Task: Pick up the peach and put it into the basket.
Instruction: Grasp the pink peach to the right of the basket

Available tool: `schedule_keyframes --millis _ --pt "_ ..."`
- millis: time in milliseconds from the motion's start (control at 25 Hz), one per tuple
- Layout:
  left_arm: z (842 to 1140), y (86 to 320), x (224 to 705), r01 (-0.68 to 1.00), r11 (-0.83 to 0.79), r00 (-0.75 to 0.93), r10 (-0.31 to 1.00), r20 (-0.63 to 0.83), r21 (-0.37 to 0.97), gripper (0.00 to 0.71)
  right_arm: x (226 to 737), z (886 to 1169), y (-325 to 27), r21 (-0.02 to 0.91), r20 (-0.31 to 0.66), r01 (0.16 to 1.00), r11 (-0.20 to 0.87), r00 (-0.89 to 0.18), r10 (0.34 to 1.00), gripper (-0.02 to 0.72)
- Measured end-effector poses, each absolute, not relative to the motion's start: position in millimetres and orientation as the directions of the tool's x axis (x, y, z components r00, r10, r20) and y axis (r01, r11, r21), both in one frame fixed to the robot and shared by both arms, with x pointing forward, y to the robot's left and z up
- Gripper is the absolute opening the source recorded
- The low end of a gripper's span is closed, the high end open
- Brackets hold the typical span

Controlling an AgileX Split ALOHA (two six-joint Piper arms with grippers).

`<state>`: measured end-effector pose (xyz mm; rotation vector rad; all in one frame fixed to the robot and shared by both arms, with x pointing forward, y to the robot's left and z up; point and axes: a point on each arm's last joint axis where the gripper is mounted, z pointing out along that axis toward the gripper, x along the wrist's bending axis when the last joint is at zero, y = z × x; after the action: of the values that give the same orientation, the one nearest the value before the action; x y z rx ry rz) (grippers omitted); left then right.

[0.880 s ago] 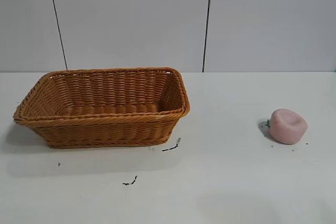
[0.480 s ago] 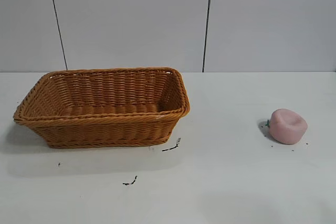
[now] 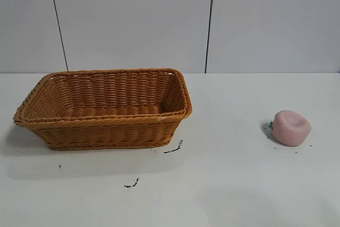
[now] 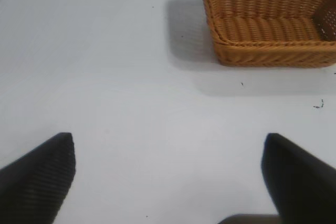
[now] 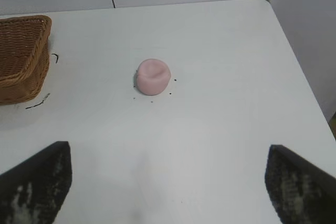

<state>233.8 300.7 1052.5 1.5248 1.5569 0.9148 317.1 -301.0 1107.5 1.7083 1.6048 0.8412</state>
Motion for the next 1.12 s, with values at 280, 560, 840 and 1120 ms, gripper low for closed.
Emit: schedule_keyframes --millis 280,560,840,1120 --pt "1053 301 234 0.456 0.031 0.0 0.999 -0.035 0.889 0.693 413 1102 -303 0.632 0.016 0.773 -0.052 0.054 0.998 0.696" --pt "1053 301 234 0.456 0.031 0.0 0.999 -0.035 0.889 0.693 511 1060 -307 0.387 -0.039 0.922 -0.015 0.033 0.999 0.696" --pt "1053 301 234 0.456 0.031 0.0 0.999 -0.035 0.889 0.693 579 1023 -307 0.275 -0.06 0.962 0.008 0.009 0.998 0.696" --pt "1053 301 234 0.456 0.031 0.0 0.999 -0.035 0.889 0.693 605 998 -282 0.279 -0.054 0.956 0.087 -0.075 0.996 0.696"
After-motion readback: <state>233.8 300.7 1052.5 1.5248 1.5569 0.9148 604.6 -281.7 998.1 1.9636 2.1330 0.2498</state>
